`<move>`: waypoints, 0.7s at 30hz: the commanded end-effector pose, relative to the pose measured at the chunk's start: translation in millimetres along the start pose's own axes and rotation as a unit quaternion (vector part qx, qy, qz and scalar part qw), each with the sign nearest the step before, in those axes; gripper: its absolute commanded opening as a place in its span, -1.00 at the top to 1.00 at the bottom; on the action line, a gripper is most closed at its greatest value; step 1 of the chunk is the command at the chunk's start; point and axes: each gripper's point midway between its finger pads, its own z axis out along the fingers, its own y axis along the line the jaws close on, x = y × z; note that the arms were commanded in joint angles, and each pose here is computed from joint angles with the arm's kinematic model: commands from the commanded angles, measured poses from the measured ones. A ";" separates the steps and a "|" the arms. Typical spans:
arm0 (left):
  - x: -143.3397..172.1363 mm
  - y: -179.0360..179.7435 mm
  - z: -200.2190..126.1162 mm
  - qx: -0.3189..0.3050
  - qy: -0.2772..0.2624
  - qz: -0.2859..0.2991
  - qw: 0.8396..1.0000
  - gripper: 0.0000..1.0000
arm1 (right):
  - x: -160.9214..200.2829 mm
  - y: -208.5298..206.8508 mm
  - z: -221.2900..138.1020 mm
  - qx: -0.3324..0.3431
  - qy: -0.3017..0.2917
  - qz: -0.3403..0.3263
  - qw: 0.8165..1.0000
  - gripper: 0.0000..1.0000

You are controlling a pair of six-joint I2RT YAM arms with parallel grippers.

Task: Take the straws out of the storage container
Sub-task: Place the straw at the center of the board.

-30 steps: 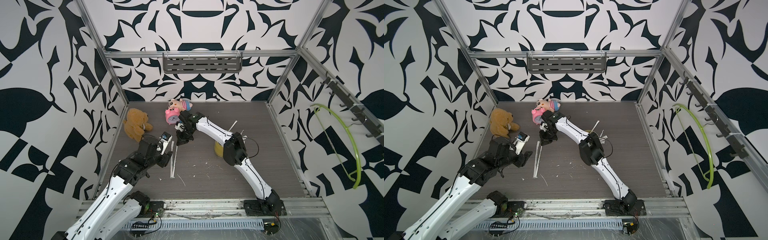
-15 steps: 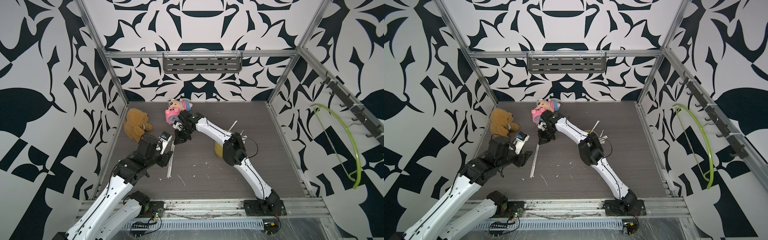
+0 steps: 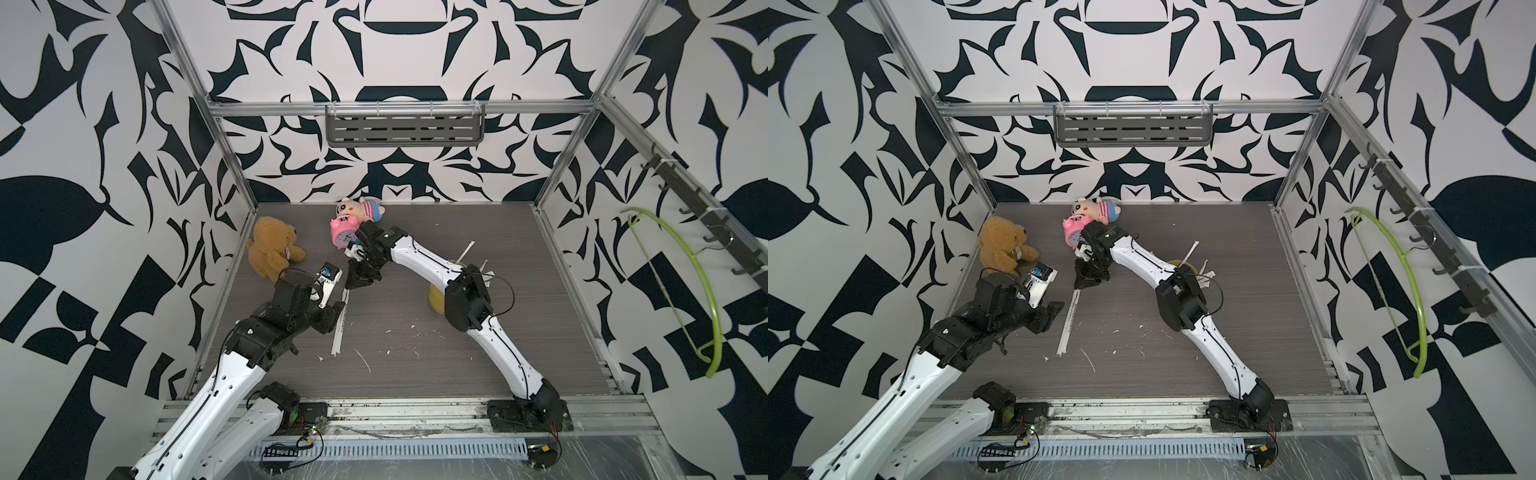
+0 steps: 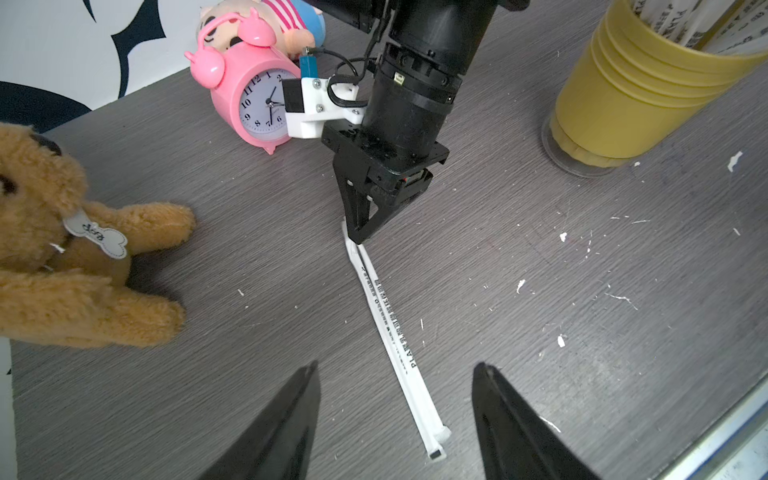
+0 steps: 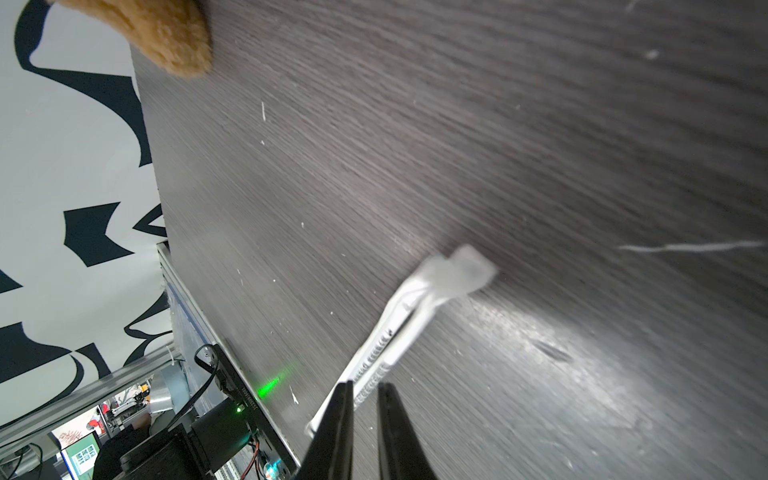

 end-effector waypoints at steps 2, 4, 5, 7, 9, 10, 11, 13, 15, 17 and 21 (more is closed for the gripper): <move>0.4 -0.5 0.8 0.003 -0.006 -0.001 1.000 -0.30 | 2.2 2.2 -6.5 0.007 -0.006 -0.001 1.000 0.61; 0.3 -0.5 0.1 0.003 -0.007 -0.001 1.000 -0.31 | 3.8 2.1 -6.0 0.006 -0.006 0.001 1.000 0.60; 0.4 -0.4 0.3 0.003 -0.007 -0.001 1.000 -0.30 | 4.3 2.9 -5.7 0.005 -0.007 0.001 1.000 0.59; -0.2 0.0 -0.4 0.002 -0.009 -0.001 1.000 -0.30 | 5.1 5.7 -6.5 0.003 -0.008 -0.002 1.000 0.60; 0.1 0.3 -0.9 0.001 -0.010 -0.001 1.000 -0.31 | 5.3 8.3 -6.9 0.002 -0.008 -0.004 1.000 0.60; 0.2 0.1 -0.6 0.001 -0.010 -0.002 1.000 -0.30 | 4.7 10.5 -7.9 0.001 -0.010 -0.006 1.000 0.60; 0.1 0.5 -1.0 0.000 -0.010 -0.002 1.000 -0.30 | 4.6 13.4 -9.5 0.000 -0.011 -0.009 1.000 0.59; -0.4 1.3 -1.7 -0.002 -0.012 -0.002 1.000 -0.30 | 3.7 11.5 -10.4 0.007 -0.015 -0.009 1.000 0.56; -0.2 1.6 -1.9 -0.003 -0.012 -0.002 1.000 -0.30 | 4.0 2.2 -8.6 0.028 -0.016 -0.006 0.999 0.52; 0.0 2.3 -2.1 -0.004 -0.013 -0.003 1.000 -0.30 | 6.8 -4.9 -5.8 0.042 -0.011 -0.004 0.999 0.51; -0.5 2.6 -2.4 -0.004 -0.014 -0.003 1.000 -0.30 | 11.6 -8.4 1.6 0.048 -0.003 -0.003 0.999 0.44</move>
